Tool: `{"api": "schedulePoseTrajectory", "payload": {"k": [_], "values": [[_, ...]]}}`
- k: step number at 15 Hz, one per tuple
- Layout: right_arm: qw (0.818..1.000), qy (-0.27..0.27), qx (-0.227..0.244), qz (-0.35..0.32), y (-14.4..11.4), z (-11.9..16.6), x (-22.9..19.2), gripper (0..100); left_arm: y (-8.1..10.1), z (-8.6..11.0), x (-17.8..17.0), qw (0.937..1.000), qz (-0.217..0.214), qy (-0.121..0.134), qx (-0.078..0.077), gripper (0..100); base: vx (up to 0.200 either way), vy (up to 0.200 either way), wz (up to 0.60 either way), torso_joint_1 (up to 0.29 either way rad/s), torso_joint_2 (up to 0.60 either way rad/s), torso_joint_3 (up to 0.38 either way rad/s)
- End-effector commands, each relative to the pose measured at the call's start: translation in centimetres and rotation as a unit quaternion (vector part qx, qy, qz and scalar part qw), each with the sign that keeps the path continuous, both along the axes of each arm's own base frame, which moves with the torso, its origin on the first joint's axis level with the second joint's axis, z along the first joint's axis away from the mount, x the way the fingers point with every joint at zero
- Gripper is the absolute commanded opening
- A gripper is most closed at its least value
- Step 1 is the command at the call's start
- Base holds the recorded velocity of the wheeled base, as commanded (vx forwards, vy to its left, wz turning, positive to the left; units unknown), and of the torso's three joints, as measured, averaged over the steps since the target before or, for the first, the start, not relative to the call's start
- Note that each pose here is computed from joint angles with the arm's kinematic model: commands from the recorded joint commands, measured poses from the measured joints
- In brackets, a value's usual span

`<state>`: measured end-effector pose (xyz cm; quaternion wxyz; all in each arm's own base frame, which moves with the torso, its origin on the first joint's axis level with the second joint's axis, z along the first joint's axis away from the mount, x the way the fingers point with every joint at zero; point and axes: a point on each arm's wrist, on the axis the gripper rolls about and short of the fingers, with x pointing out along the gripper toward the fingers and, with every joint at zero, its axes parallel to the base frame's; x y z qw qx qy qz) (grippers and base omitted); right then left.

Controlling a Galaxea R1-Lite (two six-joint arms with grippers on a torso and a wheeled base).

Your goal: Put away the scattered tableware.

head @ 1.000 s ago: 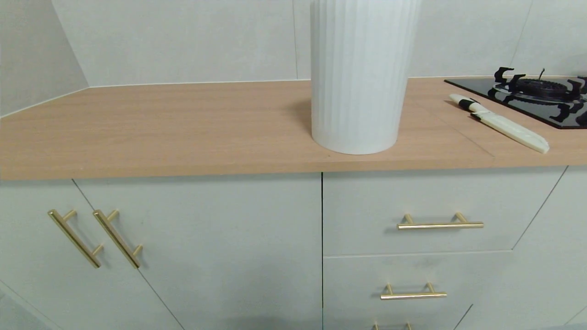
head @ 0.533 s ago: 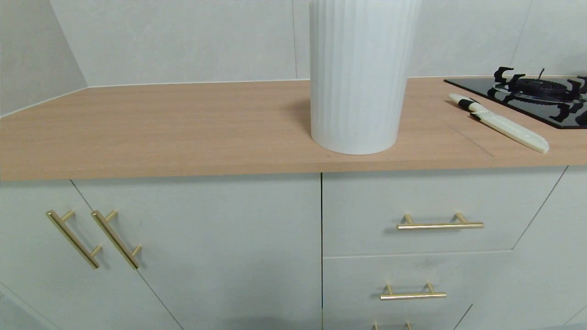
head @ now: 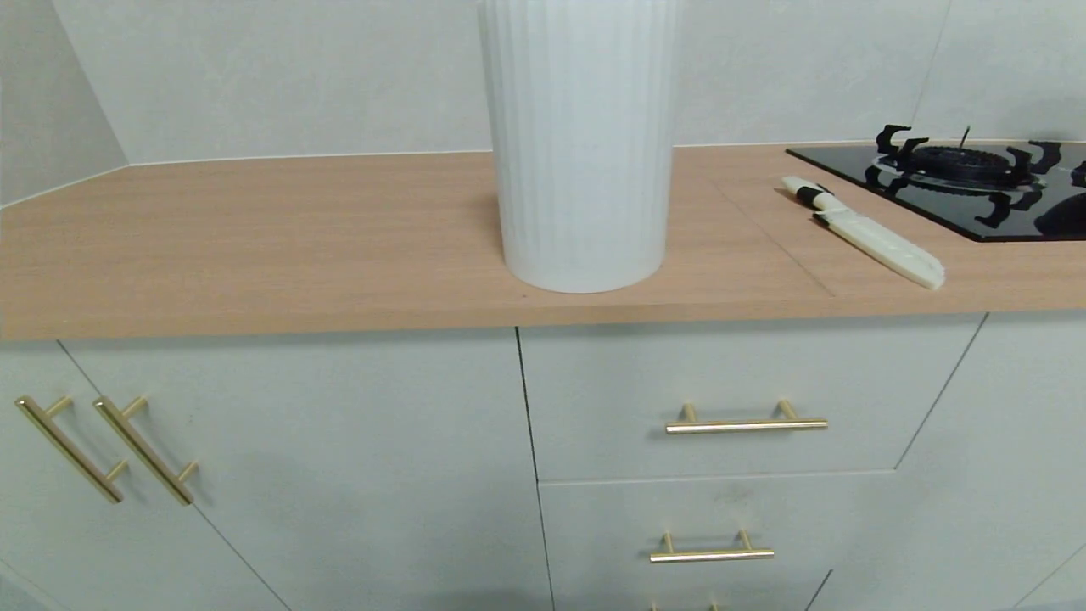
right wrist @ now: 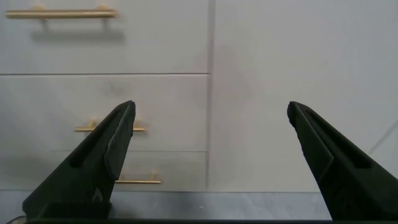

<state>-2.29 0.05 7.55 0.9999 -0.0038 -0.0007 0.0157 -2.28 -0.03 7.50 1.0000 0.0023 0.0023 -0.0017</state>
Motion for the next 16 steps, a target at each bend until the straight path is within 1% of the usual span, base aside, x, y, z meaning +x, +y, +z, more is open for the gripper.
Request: {"api": "schedulePoseTrajectory", "payload": {"k": [1, 16], "values": [[1.000, 0.001, 0.000, 0.000, 0.00, 0.00, 0.01, 100, 0.00, 0.00, 0.00, 1.0000, 0.000, 0.000, 0.000, 100, 0.000, -0.200, 0.00, 0.002, 0.00, 0.007], [1.000, 0.001, -0.002, 0.000, 0.00, 0.00, 0.01, 100, 0.00, 0.00, 0.00, 1.0000, 0.000, 0.000, 0.000, 100, 0.000, 0.000, 0.00, 0.000, 0.00, 0.000]]}}
